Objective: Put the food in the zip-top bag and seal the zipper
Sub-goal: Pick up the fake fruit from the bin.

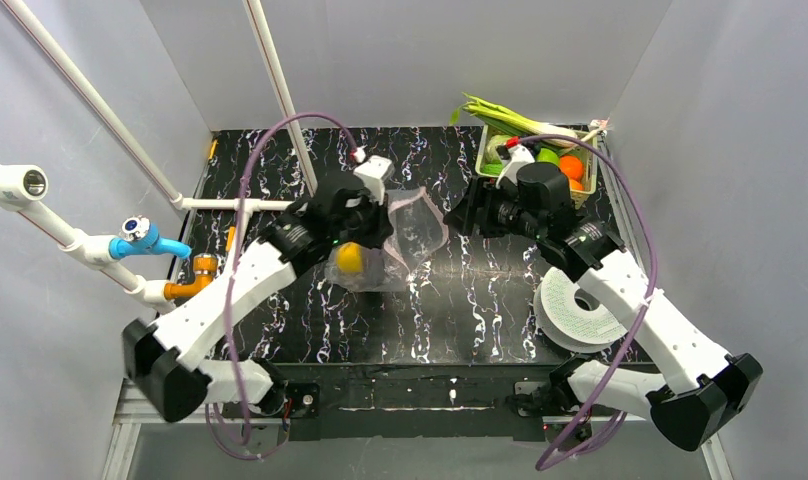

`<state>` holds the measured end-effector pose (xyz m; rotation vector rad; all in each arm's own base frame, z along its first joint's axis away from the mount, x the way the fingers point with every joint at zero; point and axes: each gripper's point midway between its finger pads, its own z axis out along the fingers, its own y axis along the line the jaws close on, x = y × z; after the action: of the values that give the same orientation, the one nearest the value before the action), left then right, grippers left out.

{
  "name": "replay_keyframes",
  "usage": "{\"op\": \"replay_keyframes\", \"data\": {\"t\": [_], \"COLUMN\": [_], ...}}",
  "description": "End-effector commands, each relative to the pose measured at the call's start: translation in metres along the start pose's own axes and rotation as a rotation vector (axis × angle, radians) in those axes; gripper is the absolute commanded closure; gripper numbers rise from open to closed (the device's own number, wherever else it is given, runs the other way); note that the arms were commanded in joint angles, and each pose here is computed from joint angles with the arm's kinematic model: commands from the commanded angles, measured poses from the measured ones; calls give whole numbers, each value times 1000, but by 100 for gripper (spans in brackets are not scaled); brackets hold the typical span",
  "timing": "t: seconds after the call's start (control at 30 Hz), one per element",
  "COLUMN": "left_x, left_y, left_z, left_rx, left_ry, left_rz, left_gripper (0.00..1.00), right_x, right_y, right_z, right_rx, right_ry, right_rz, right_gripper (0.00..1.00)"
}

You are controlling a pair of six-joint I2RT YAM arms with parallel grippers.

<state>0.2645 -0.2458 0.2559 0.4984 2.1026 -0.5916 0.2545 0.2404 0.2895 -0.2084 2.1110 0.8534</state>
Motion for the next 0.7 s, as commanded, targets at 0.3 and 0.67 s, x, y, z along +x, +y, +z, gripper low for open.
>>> {"op": "replay_keyframes", "data": {"t": [0.3,0.67], "left_x": [39,38], "left_y": [14,4], "left_z": [18,16], "left_rx": [-82,-28], "left_ry": [220,213], "left_rz": [-22,-32], "left_gripper": [100,100], "right_x": [-32,-79], "right_y": [-133,-226], "right_z": [17,43], "right_rx": [392,600], "right_ry": [-64,-132], "right_rz": [149,203], "right_gripper": [27,16]}}
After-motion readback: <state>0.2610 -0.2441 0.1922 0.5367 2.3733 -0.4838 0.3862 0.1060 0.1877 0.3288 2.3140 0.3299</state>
